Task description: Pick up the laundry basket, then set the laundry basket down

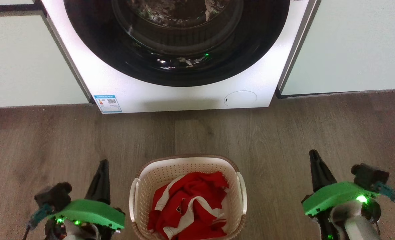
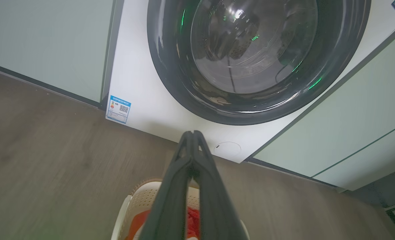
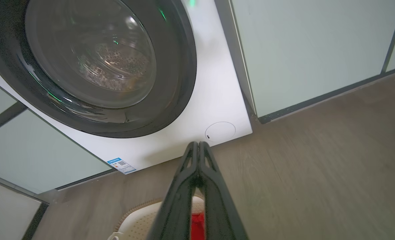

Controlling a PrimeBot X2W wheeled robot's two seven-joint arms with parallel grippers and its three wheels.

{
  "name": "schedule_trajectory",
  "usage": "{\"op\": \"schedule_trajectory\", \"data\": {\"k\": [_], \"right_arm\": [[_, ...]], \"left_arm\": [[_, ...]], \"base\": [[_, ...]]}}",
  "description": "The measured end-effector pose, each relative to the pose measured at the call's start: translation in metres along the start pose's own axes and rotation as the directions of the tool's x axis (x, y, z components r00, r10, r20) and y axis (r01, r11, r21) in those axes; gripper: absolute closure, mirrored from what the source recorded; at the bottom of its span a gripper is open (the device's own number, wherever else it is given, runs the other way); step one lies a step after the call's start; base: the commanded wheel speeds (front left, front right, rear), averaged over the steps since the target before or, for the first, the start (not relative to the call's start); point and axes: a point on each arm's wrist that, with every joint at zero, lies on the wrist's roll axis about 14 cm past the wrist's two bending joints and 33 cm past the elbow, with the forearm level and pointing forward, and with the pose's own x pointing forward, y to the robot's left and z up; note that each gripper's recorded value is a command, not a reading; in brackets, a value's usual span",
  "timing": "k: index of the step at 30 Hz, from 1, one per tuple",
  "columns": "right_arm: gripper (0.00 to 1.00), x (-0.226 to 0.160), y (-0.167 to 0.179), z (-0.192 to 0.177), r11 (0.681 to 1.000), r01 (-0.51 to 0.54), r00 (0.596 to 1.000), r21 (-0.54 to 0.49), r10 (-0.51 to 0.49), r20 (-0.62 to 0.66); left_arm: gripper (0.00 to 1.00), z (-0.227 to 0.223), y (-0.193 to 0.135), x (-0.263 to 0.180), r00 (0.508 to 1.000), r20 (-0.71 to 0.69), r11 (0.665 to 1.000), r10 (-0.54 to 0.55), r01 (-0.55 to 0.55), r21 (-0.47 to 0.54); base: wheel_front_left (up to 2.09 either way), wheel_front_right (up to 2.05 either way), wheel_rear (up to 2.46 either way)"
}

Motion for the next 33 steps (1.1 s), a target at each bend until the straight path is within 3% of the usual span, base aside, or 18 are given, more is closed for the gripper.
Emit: {"op": "schedule_trajectory", "data": {"k": [16, 33], "right_arm": [[1.0, 0.0, -0.01, 0.005, 0.981, 0.045, 0.999, 0.189, -0.046, 0.003], [1.0, -0.001, -0.02, 0.009, 0.926, 0.076, 0.997, 0.369, -0.081, -0.002]], "left_arm": [[1.0, 0.003, 0.009, 0.002, 0.999, -0.012, 0.981, 0.032, -0.034, -0.192], [1.0, 0.006, 0.012, 0.005, 0.999, -0.025, 0.926, 0.037, -0.044, -0.376]], "base": [[0.0, 0.0, 0.0], [0.0, 0.0, 0.0]]}}
